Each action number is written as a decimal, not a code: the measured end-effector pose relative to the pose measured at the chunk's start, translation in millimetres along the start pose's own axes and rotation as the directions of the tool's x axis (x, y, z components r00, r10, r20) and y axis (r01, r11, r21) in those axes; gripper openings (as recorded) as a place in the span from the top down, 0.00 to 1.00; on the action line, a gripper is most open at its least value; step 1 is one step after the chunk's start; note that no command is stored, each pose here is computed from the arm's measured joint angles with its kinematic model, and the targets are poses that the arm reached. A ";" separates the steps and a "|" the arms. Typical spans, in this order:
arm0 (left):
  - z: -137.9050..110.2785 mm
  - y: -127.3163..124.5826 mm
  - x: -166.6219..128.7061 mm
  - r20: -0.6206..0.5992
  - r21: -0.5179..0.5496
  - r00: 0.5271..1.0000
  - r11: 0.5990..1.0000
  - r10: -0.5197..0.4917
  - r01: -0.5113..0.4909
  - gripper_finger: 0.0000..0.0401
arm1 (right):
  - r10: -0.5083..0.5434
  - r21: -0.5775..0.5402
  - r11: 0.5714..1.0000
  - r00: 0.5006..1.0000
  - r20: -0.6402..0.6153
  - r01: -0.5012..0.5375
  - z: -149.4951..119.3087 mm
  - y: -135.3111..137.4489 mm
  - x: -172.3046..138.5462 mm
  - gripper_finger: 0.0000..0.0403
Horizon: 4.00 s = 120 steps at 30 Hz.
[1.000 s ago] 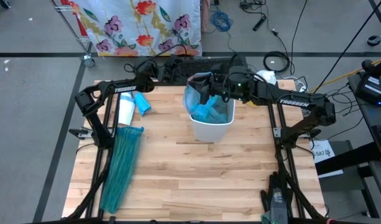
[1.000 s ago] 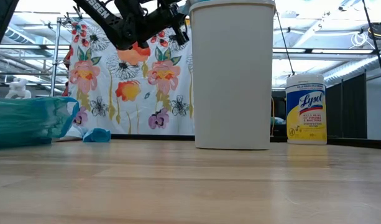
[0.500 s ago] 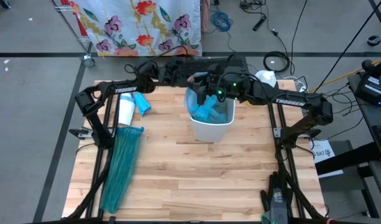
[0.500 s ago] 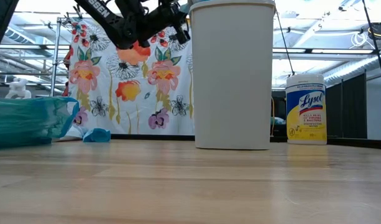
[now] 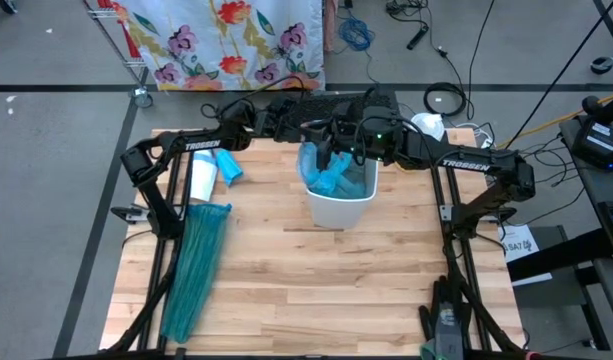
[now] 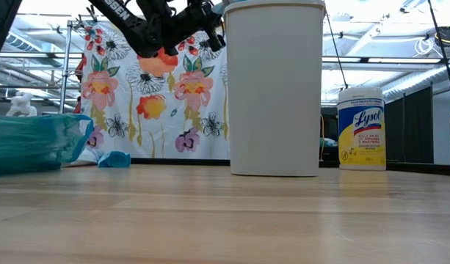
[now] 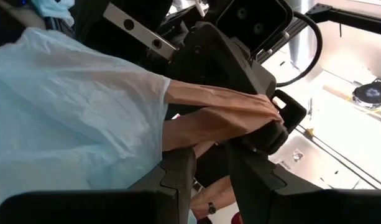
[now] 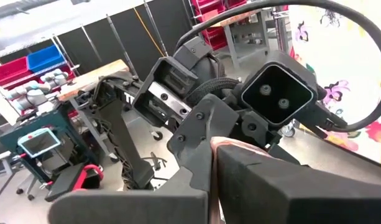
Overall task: Place trash/remove bag and relplace
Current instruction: Remove the light blue trash bag from the white trash bin
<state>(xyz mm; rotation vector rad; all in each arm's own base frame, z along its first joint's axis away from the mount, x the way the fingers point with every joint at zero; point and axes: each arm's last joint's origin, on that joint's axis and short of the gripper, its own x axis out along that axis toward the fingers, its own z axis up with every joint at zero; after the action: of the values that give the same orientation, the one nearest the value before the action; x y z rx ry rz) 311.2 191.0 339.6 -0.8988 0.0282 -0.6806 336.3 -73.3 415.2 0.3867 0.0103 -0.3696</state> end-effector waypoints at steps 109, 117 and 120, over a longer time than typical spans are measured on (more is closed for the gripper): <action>12.5 -90.6 99.9 0.243 0.687 0.825 0.510 0.509 -0.517 0.75 | 0.243 -0.009 0.968 0.930 0.275 -0.250 63.0 46.1 -69.4 1.00; -2.8 -55.0 111.3 0.123 0.660 0.792 0.547 0.598 -0.515 0.75 | 0.273 -0.020 0.960 0.918 0.288 -0.280 65.3 48.9 -72.4 1.00; -8.0 -48.6 113.8 0.087 0.648 0.781 0.561 0.618 -0.516 0.75 | 0.269 -0.025 0.962 0.922 0.278 -0.273 66.8 49.0 -73.5 1.00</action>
<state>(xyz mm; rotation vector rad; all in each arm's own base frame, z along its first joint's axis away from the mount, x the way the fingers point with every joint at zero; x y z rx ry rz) 372.9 101.0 398.7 -0.1178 0.2053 -0.0968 281.0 -30.1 501.0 0.3415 -0.3203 -0.1469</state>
